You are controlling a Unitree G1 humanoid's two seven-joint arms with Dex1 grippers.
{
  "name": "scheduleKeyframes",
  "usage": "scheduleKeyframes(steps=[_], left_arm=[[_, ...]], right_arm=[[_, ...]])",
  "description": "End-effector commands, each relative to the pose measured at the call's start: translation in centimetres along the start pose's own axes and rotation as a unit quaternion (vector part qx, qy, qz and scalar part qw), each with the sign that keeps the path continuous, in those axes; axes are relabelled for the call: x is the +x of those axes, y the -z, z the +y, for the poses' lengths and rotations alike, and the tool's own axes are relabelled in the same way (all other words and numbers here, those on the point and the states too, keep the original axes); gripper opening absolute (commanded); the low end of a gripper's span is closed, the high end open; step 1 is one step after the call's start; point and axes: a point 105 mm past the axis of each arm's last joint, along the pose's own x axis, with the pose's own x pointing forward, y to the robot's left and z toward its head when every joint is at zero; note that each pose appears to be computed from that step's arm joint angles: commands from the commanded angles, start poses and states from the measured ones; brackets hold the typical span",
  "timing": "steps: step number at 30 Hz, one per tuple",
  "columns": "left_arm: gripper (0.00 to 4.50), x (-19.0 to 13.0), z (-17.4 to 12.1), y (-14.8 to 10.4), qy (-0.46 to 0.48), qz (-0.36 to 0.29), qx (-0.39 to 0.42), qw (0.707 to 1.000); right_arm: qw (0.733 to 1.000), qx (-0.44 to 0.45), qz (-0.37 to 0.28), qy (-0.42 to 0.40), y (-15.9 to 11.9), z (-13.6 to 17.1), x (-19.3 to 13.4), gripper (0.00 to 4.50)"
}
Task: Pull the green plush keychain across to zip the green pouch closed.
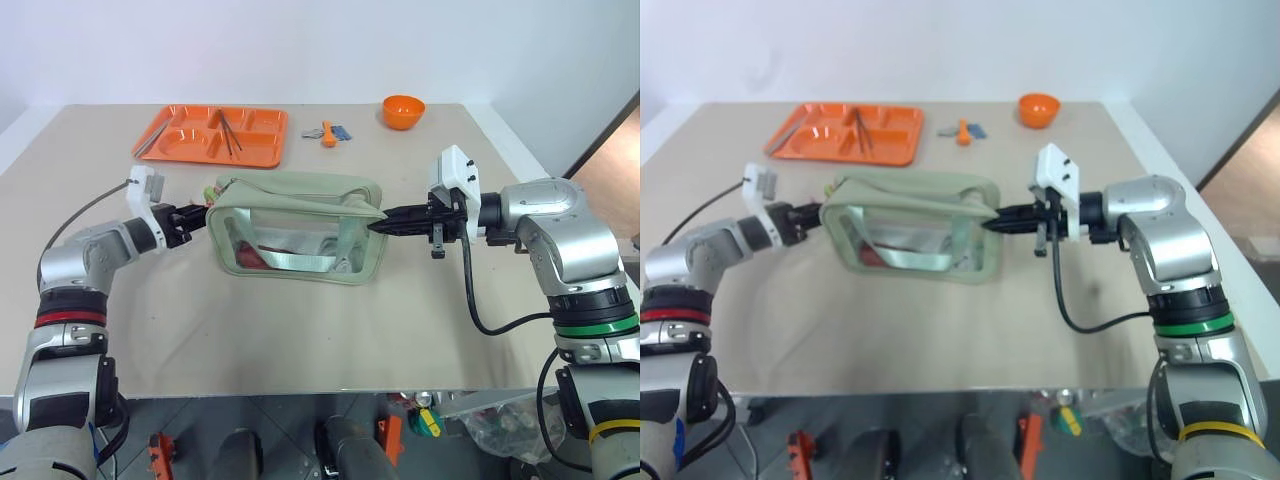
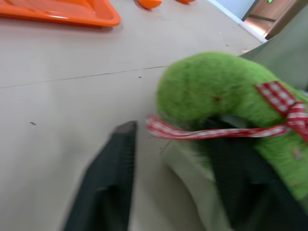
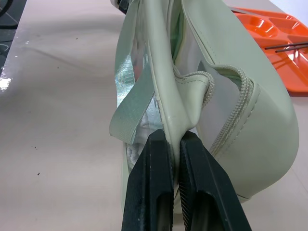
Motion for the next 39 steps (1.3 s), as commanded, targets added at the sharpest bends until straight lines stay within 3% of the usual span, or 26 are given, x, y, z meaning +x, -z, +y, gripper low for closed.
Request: scheduleKeyframes(steps=[1, 3, 8, 13, 19, 29, 34, 35, 36, 37, 39], left_arm=[[0.66, -0.2, -0.3, -1.8, 0.005, -0.028, 0.022, 0.999], [0.02, -0.2, -0.4, -1.8, 0.008, -0.029, 0.023, 0.999], [0.02, -0.6, -0.6, -2.5, 0.007, -0.041, 0.038, 0.998], [0.02, -1.6, -1.3, -5.8, 0.005, -0.081, 0.077, 0.994], [0.02, -1.7, -5.9, -9.7, 0.079, -0.097, 0.168, 0.978], [0.02, 0.6, -13.2, -8.8, 0.216, -0.01, 0.315, 0.924], [0.02, 1.3, -13.0, -7.3, 0.227, 0.042, 0.351, 0.908], [0.68, 1.4, -12.9, -7.3, 0.226, 0.048, 0.354, 0.906], [0.9, 1.5, -12.8, -7.4, 0.223, 0.049, 0.352, 0.908], [1.53, 1.6, -12.7, -7.7, 0.224, 0.046, 0.341, 0.912], [1.8, 1.6, -12.9, -8.4, 0.227, 0.038, 0.329, 0.916]], right_arm=[[0.999, -0.027, -0.019, 0.008, -1.6, -0.2, -0.6, 0.0], [0.999, -0.028, -0.02, 0.007, -1.6, -0.2, -0.6, 0.0], [0.999, -0.027, -0.02, 0.006, -1.6, -0.2, -0.6, 0.0], [0.999, -0.026, -0.019, 0.007, -1.5, -0.2, -0.6, 0.0], [0.999, -0.027, -0.018, 0.007, -1.6, -0.3, -0.5, 0.0], [0.999, -0.028, -0.019, 0.013, -1.6, -0.3, -0.6, 0.0], [0.999, -0.028, -0.021, 0.016, -1.7, -0.2, -0.7, 0.0], [0.999, -0.028, -0.021, 0.017, -1.7, -0.2, -0.7, 0.0], [0.999, -0.028, -0.022, 0.018, -1.7, -0.2, -0.7, 0.0], [0.999, -0.027, -0.022, 0.02, -1.7, -0.2, -0.7, 0.0], [0.999, -0.026, -0.022, 0.021, -1.6, -0.1, -0.7, 0.0]])
